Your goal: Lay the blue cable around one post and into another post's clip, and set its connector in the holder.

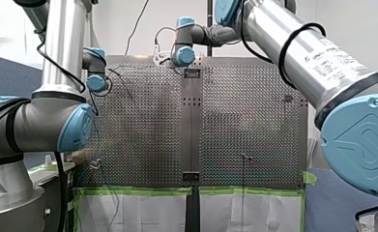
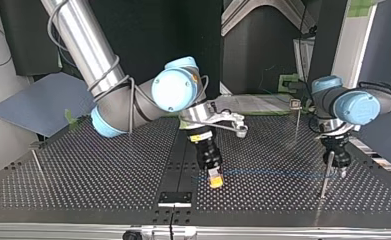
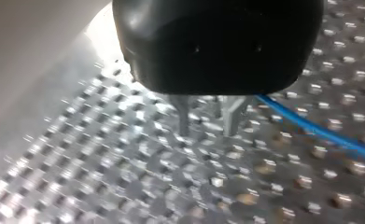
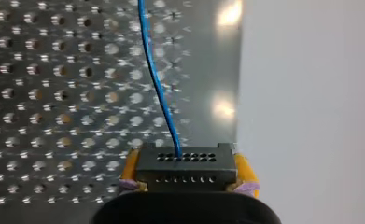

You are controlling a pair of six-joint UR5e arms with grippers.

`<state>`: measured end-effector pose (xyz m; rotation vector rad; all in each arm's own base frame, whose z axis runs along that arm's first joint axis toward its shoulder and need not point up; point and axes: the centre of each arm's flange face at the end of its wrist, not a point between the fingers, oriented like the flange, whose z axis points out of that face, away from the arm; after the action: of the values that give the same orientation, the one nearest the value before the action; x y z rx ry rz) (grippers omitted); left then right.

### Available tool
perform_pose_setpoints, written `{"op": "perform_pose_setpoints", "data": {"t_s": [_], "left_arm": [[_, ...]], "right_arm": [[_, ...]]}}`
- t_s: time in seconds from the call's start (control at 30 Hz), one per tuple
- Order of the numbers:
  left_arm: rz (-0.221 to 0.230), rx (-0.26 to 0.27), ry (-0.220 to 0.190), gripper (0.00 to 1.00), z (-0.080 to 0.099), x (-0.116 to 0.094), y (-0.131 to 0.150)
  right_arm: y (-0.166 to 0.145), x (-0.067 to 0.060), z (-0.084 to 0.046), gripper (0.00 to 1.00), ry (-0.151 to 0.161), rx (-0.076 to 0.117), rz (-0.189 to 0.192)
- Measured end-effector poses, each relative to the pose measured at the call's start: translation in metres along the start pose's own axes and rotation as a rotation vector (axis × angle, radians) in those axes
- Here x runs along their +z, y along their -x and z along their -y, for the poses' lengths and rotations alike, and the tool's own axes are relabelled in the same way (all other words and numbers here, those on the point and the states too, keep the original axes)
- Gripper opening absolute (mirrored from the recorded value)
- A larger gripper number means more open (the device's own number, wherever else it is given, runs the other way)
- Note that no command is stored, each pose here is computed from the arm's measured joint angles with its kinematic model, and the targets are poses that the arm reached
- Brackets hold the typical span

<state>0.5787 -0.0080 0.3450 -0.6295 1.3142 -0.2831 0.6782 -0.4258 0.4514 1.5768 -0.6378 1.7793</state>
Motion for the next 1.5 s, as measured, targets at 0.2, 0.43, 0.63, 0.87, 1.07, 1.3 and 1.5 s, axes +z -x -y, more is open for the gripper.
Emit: {"op": "perform_pose_setpoints", "data": {"t_s": [0.2, 0.43, 0.63, 0.87, 1.07, 1.3, 1.5], "left_arm": [[-0.027, -0.021, 0.012, 1.00, -0.001, -0.002, -0.008], [-0.036, -0.028, 0.031, 1.00, -0.001, -0.005, -0.010], [-0.048, -0.026, 0.033, 1.00, -0.002, -0.010, -0.018], [-0.053, -0.021, 0.026, 1.00, -0.001, -0.015, -0.024], [-0.056, -0.019, 0.022, 1.00, 0.002, -0.016, -0.027], [-0.047, -0.017, 0.037, 1.00, 0.001, -0.017, -0.027], [-0.028, -0.013, 0.072, 1.00, -0.002, -0.017, -0.025]], "right_arm": [[0.016, -0.002, -0.001, 0.00, 0.009, -0.005, 0.029], [0.039, -0.005, -0.005, 0.00, 0.025, -0.014, 0.061], [0.063, -0.008, -0.010, 0.00, 0.047, -0.015, 0.076], [0.091, -0.011, -0.013, 0.00, 0.071, -0.001, 0.085], [0.112, -0.014, -0.017, 0.00, 0.086, 0.006, 0.087], [0.133, -0.016, -0.033, 0.00, 0.130, 0.030, 0.088], [0.152, -0.020, -0.048, 0.00, 0.185, 0.025, 0.091]]}}
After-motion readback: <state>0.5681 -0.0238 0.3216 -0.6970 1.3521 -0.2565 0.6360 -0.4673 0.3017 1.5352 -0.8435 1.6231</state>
